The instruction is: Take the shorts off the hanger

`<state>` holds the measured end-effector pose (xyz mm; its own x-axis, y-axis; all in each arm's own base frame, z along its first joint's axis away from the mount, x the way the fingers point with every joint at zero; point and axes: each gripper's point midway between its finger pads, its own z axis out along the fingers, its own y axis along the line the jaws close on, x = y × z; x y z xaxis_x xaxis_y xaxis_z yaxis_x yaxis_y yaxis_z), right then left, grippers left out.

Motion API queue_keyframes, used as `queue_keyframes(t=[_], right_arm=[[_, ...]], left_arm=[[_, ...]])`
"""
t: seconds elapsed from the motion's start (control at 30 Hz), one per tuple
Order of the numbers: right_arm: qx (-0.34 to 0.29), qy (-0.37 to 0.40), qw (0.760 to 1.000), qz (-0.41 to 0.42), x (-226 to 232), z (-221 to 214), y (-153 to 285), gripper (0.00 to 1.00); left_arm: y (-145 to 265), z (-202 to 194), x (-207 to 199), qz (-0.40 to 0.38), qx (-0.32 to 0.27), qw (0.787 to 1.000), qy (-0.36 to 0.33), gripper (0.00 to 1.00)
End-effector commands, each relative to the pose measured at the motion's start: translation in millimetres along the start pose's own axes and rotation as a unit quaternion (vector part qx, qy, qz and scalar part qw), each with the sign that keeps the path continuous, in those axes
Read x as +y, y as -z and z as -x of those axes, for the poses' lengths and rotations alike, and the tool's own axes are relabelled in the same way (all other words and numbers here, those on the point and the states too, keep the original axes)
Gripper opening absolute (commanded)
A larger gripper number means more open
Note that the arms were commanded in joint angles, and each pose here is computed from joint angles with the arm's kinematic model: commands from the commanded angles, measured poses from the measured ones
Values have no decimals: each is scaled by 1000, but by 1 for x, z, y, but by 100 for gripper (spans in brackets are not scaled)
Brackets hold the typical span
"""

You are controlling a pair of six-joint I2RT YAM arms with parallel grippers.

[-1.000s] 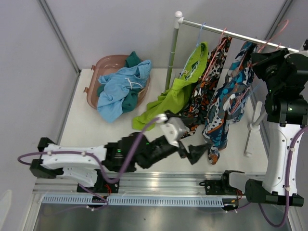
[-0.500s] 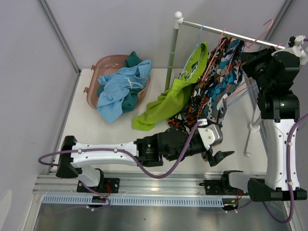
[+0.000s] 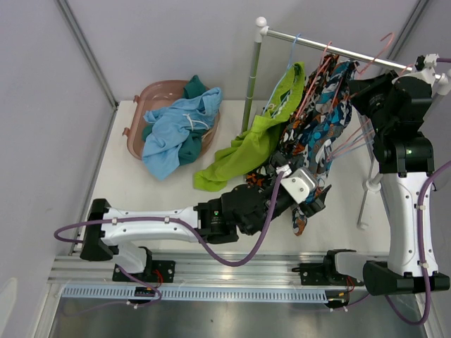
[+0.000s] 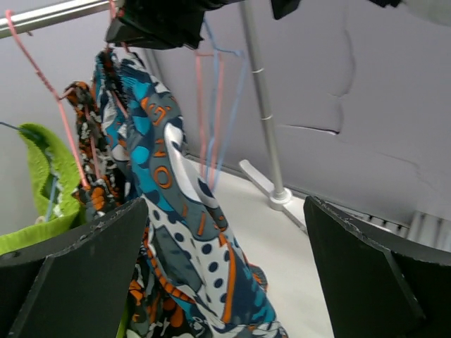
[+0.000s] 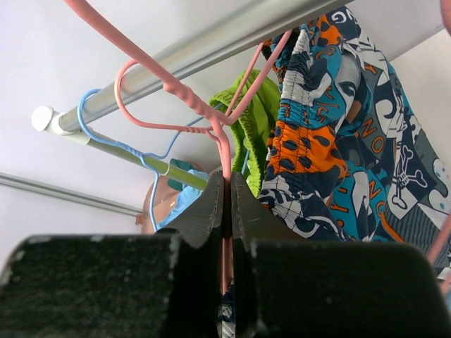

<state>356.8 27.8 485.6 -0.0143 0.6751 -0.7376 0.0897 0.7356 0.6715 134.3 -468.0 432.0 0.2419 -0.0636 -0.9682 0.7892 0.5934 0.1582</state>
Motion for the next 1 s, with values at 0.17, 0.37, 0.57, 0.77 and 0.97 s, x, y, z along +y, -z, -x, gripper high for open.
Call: queue_keyframes(t=[0.17,0.37,0.57,0.77,0.97], right_arm=[[-53,-6,998,42,24,30,13,0],[-55,-11,997,48,27,31,18,0],[-55,-6,997,45,24,30,21,0],[-35,-13,999,32,10,10,14,0],[-32,-19,999,19,-1,-1,11,0]], left_arm=[[-36,-22,30,54,6,998,-29,96],[-53,-40,33,60,17,998,-29,80],[-55,-35,49,97,10,995,-24,33],[-46,-5,61,105,-17,994,-17,0],[-38,17,67,99,-35,994,-21,0]])
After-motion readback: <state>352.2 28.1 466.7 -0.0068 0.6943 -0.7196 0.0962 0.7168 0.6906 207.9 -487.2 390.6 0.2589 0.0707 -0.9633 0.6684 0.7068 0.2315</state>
